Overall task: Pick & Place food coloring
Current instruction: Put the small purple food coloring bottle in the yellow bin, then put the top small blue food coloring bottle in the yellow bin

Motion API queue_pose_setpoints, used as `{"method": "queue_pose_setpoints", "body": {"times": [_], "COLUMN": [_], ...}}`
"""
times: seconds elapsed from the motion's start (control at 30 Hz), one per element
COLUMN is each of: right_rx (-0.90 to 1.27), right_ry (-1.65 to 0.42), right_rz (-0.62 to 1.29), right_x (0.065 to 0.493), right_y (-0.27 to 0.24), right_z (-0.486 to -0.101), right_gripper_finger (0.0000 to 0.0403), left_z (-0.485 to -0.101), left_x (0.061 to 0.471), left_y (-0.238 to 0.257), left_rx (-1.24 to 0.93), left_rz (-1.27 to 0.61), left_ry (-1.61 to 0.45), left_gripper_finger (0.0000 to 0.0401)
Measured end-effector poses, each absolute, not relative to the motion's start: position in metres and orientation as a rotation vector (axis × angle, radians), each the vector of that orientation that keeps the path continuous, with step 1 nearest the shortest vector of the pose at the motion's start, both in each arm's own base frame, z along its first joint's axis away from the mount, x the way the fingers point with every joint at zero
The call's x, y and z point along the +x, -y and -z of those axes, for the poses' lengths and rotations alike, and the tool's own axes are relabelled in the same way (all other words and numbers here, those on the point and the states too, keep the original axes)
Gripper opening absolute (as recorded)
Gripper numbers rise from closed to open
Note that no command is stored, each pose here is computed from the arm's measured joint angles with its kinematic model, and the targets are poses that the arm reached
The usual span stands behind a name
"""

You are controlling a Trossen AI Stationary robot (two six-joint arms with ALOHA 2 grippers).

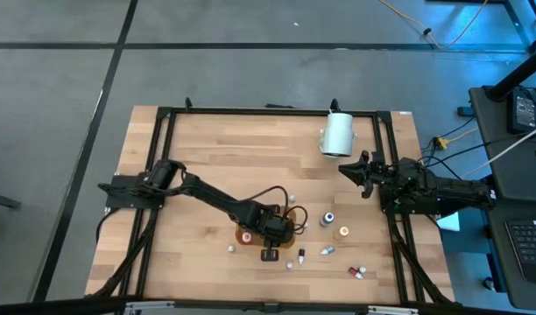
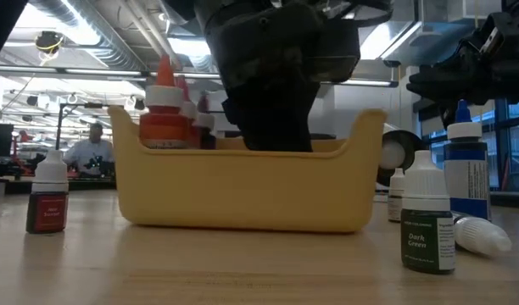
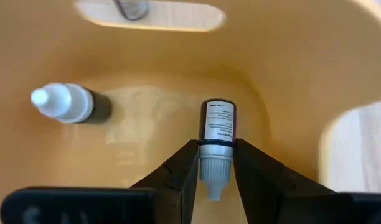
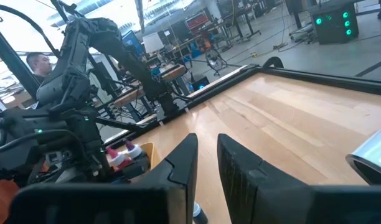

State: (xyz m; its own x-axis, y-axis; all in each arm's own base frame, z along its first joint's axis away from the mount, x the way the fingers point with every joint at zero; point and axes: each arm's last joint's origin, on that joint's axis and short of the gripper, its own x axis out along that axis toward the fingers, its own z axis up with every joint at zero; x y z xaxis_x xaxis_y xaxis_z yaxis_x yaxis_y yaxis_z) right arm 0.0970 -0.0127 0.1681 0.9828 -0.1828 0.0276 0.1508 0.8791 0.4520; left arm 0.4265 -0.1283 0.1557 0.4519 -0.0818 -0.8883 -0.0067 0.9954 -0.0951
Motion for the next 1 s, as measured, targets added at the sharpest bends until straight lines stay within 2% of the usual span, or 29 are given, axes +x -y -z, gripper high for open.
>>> {"method": "queue_pose_setpoints", "body": {"times": [0.33,0.67,0.83,1.0], "right_rx": [0.464,0.465,0.448,0.355], "right_ry": [0.071,0.085,0.176,0.272], "right_rz": [0.174,0.17,0.149,0.139], "right_x": [0.097,0.097,0.096,0.094], "right_y": [0.013,0.013,0.013,0.012], "right_z": [-0.168,-0.17,-0.179,-0.189], "right_gripper_finger": [0.0065,0.0065,0.0065,0.0065], "left_z": [-0.156,-0.159,-0.183,-0.226], "left_x": [0.427,0.426,0.421,0.414], "left_y": [0.128,0.125,0.118,0.107], "left_rx": [-0.091,-0.1,-0.08,-0.044], "left_rz": [0.049,0.052,0.037,0.054], "left_ry": [-1.103,-1.111,-1.072,-0.952], "left_gripper_finger": [0.0099,0.0127,0.0132,0.0128]}}
